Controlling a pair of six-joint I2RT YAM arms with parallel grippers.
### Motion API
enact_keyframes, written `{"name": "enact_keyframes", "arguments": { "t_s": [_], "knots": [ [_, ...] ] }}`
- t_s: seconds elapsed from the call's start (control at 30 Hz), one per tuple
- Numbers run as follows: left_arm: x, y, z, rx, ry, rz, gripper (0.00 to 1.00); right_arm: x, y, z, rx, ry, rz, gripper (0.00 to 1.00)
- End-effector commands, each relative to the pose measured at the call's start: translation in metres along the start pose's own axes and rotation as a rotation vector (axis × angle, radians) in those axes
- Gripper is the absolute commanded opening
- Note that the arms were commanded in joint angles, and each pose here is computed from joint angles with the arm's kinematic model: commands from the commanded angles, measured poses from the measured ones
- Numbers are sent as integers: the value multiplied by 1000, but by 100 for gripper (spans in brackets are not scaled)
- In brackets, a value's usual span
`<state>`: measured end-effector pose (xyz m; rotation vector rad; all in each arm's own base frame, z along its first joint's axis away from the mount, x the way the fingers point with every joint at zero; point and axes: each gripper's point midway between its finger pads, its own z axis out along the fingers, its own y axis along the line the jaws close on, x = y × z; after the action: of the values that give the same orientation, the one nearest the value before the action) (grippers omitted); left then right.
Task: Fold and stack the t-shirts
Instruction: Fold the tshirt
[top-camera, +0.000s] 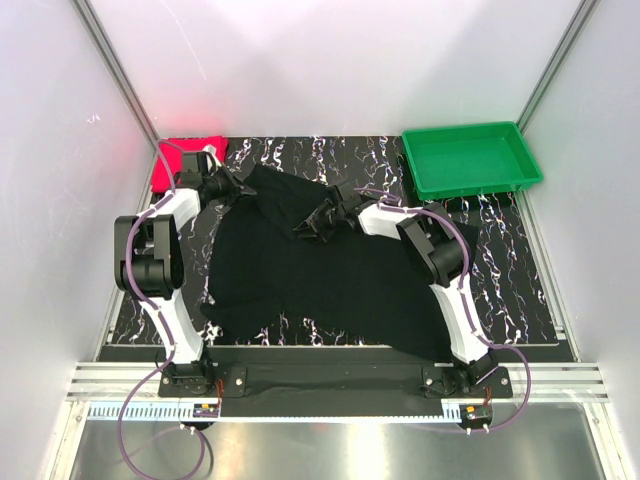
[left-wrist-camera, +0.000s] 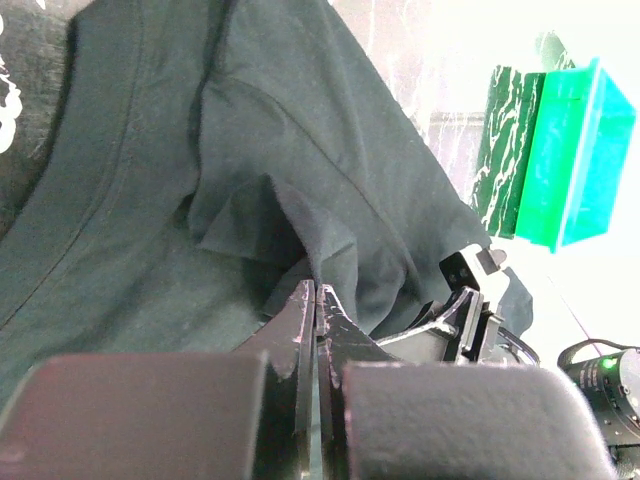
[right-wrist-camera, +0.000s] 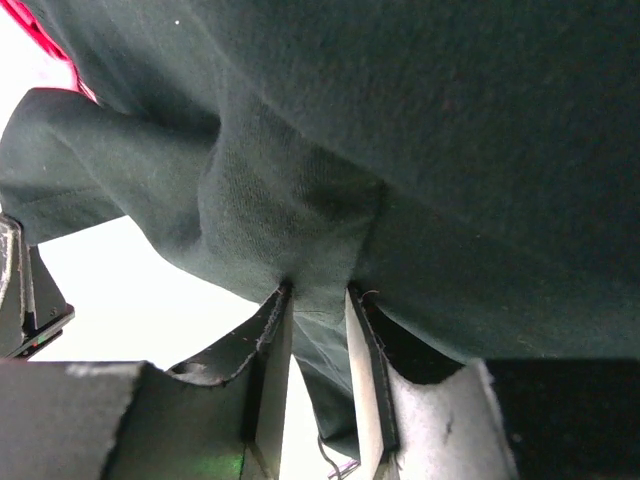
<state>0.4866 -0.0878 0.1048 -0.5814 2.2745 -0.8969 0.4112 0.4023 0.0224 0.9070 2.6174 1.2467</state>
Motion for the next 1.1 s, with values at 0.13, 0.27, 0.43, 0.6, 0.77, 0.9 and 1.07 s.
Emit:
{"name": "enact_keyframes", "arguments": {
  "t_s": [0.13, 0.27, 0.43, 0.6, 0.77, 0.9, 1.07],
  "knots": [
    [-17, -15, 2, 68, -34, 23, 0, 9, -26, 13, 127, -25, -11, 37],
    [-15, -16, 2, 75, -27, 17, 0, 5, -28, 15, 145, -36, -19, 34],
    [-14, -16, 0, 77, -27, 18, 0, 1, -18, 19, 123, -43, -76, 26],
    [-9, -14, -1, 75, -17, 16, 0, 1, -7, 19, 97, -37, -131, 14],
    [-5, -14, -5, 75, -11, 31, 0, 1, 9, 8, 63, -40, -177, 5],
    [1, -6, -10, 49, 6, 34, 0, 6, 25, -9, 34, -31, -218, 2],
    [11, 1, -18, 21, 25, 46, 0, 11, 27, -20, 12, 34, -235, 1]
  ]
}}
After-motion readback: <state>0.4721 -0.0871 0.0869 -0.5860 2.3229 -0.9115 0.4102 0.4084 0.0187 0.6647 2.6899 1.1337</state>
